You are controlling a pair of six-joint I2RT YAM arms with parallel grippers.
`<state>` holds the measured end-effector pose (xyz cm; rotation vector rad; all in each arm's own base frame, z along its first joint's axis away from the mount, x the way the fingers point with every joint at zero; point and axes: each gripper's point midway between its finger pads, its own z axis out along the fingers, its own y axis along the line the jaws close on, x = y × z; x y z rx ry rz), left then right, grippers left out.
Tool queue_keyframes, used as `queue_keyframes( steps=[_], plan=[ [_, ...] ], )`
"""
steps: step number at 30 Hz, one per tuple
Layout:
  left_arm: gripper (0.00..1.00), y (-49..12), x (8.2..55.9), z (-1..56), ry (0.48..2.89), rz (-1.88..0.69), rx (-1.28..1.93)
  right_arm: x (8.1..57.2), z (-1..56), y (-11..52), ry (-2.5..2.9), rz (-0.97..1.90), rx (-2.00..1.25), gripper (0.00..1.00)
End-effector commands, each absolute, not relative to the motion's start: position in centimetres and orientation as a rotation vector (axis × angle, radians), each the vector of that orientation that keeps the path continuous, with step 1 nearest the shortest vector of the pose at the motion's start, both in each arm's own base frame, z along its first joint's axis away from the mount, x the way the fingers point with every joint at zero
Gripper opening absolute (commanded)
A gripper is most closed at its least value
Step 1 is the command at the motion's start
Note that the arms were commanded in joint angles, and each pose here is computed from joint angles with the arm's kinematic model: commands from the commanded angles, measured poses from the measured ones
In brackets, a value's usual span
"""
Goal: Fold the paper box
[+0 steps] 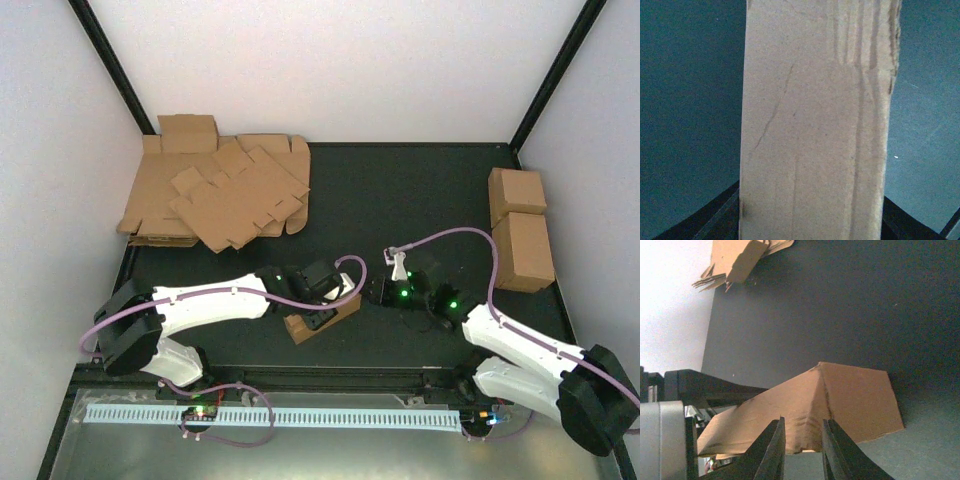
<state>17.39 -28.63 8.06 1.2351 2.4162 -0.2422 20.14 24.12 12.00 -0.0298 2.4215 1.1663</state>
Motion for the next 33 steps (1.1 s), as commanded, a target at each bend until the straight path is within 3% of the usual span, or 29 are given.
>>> queue_keyframes(
  steps=[1,17,27,33],
  plan=[
    [0.54,-29.1,17.5,8.0,2.413,-0.236,1.250,19.5,13.4,25.1,2.406,1.275,-0.020,0.28],
    [0.54,-29.2,17.5,7.9,2.413,-0.237,1.253,20.0,13.5,25.1,2.405,1.233,-0.045,0.27],
    [0.54,-29.0,17.7,8.2,2.397,-0.217,1.265,20.3,15.4,22.9,2.140,0.990,-0.379,0.33],
    [0.54,-29.2,17.7,8.3,2.396,-0.222,1.265,20.4,15.0,24.0,2.156,1.060,-0.369,0.26]
  ],
)
